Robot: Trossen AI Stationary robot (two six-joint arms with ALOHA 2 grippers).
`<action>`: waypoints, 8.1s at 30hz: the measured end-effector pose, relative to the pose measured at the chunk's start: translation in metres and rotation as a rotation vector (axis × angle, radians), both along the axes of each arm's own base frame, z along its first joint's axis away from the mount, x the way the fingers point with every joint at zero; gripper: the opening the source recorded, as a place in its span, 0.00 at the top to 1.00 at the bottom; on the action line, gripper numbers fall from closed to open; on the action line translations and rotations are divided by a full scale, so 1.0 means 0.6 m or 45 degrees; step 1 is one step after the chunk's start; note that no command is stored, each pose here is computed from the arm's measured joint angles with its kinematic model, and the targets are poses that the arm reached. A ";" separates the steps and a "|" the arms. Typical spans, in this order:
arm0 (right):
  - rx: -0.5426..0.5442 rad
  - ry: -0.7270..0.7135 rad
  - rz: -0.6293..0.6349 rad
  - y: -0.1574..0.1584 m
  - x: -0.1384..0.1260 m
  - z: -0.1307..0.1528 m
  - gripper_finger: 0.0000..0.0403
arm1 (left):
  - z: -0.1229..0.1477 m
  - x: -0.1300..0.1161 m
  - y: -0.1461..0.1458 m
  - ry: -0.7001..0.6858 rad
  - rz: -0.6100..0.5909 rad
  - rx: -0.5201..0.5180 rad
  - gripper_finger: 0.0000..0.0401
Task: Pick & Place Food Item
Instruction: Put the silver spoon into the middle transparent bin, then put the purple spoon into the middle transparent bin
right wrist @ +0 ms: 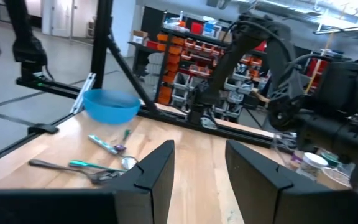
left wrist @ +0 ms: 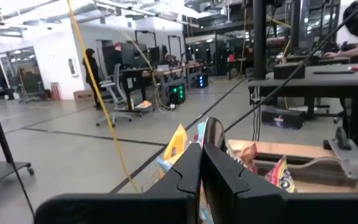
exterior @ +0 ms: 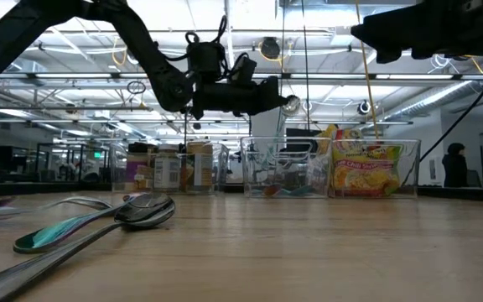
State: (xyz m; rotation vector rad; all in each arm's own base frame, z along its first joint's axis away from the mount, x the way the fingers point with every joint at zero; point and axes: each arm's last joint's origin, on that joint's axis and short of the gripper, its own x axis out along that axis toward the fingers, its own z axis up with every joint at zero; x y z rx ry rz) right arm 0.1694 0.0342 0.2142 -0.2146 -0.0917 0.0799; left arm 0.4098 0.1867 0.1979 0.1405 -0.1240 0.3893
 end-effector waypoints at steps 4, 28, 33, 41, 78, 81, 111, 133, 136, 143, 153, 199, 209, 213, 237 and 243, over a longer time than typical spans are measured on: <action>0.001 -0.007 -0.023 -0.005 0.001 0.001 0.67 | 0.000 0.000 0.000 0.003 0.006 -0.003 0.95; 0.001 -0.005 -0.048 -0.011 0.002 0.001 0.67 | -0.004 0.007 -0.019 0.089 0.086 -0.069 0.60; 0.001 -0.006 -0.048 -0.011 0.002 0.001 0.67 | 0.053 -0.002 -0.046 0.110 0.048 -0.062 0.49; -0.001 0.004 -0.048 -0.011 0.002 -0.001 0.67 | 0.195 -0.077 -0.144 0.393 -0.079 0.045 0.44; 0.045 0.017 -0.045 -0.011 0.002 -0.001 0.67 | -0.007 -0.265 -0.527 1.660 -0.479 -0.745 0.44; 0.045 0.018 -0.044 -0.011 0.002 -0.002 0.67 | -0.023 -0.263 -0.541 1.688 -0.498 -0.717 0.44; 0.138 0.033 -0.037 -0.011 0.002 -0.003 0.67 | -0.102 -0.256 -0.570 1.857 -0.409 -0.512 0.69; 0.138 0.032 -0.036 -0.011 0.002 -0.003 0.67 | -0.045 -0.251 -0.562 1.653 -0.396 -0.480 0.69; 0.138 0.032 -0.036 -0.011 0.002 -0.003 0.67 | -0.014 -0.242 -0.555 1.548 -0.369 -0.458 0.67; 0.139 0.032 -0.036 -0.011 0.002 -0.003 0.67 | 0.079 -0.194 -0.512 1.107 -0.190 -0.517 0.69; 0.138 0.032 -0.036 -0.011 0.002 -0.002 0.67 | 0.191 -0.114 -0.418 0.432 -0.213 -0.306 0.69; 0.014 0.889 -0.343 -0.003 0.087 -0.173 0.48 | 0.151 -0.079 -0.176 0.358 0.123 -0.416 0.93; 0.097 0.940 -0.415 -0.015 0.099 -0.206 0.60 | 0.151 -0.079 -0.176 0.364 0.124 -0.418 0.93; 0.126 0.954 -0.428 -0.019 0.100 -0.209 0.72 | 0.145 -0.081 -0.177 0.406 0.127 -0.428 0.93; 0.108 0.309 0.135 0.011 0.147 0.024 1.00 | 0.173 -0.151 -0.391 0.761 -0.400 0.058 0.99; 0.128 0.146 0.064 -0.074 0.146 0.081 1.00 | 0.136 -0.172 -0.409 0.761 -0.429 0.021 0.96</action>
